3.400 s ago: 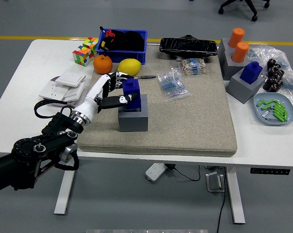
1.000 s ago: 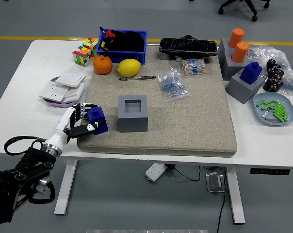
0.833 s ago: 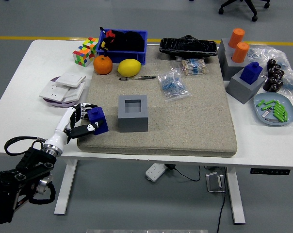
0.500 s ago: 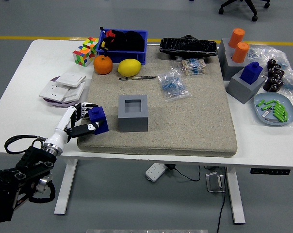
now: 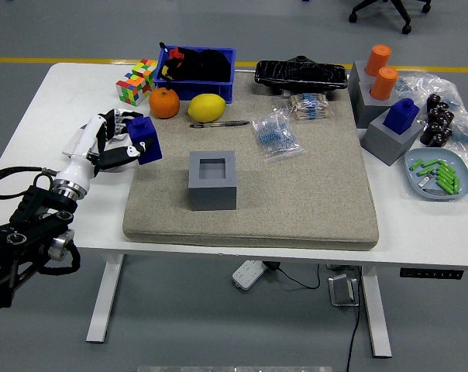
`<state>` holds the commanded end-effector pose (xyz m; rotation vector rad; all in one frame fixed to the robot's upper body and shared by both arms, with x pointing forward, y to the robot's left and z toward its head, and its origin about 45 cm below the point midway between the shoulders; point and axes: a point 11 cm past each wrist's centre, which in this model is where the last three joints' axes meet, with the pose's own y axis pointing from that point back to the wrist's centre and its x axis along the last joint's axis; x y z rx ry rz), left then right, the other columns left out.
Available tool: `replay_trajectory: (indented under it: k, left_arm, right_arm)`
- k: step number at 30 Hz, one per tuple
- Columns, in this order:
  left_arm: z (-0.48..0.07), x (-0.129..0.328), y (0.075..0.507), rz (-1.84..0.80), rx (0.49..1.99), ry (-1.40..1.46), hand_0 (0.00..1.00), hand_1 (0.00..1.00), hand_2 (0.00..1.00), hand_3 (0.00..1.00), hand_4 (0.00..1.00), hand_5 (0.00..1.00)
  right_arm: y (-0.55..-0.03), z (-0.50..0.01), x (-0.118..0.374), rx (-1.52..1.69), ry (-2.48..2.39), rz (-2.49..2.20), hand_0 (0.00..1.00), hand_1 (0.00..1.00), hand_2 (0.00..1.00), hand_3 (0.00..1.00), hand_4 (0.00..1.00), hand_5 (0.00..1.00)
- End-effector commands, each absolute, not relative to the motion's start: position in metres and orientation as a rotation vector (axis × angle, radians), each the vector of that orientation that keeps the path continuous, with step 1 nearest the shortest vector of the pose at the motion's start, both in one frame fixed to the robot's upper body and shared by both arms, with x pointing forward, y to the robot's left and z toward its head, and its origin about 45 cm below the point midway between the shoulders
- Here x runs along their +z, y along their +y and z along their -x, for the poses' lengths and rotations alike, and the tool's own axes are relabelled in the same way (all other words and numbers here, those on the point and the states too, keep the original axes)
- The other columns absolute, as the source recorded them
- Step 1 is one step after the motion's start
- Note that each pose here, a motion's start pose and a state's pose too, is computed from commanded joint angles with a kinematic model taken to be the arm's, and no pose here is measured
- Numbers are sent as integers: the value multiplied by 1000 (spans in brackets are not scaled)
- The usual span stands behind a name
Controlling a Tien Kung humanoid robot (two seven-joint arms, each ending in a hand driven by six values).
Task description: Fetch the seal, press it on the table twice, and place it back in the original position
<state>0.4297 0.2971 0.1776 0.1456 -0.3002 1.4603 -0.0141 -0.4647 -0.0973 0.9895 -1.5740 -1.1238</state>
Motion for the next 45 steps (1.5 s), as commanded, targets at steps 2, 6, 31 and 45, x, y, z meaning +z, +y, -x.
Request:
replay_trajectory:
  k: [2, 6, 31, 45]
  left_arm:
    - [-434, 185, 290, -120, 1451, -307, 632, 502, 434, 548, 704, 2]
    - [-434, 192, 268, -81, 1407, -305, 631, 502, 435, 548, 706, 2]
    - [-417, 171, 195, -161, 1139, -348, 634, 505, 440, 550, 714, 2]
    - [-421, 164, 194, -206, 1125, -365, 634, 506, 440, 550, 715, 2]
  right_arm:
    - [-465, 14, -97, -1123, -1575, -988, 746, 690, 672, 624, 738, 524]
    - [-465, 13, -97, -1122, -1579, -989, 746, 690, 672, 623, 738, 525]
    - [-468, 11, -96, -1112, -1571, -993, 746, 689, 672, 624, 739, 525]
    - [-470, 7, -95, -1099, -1565, -999, 745, 689, 672, 624, 739, 525]
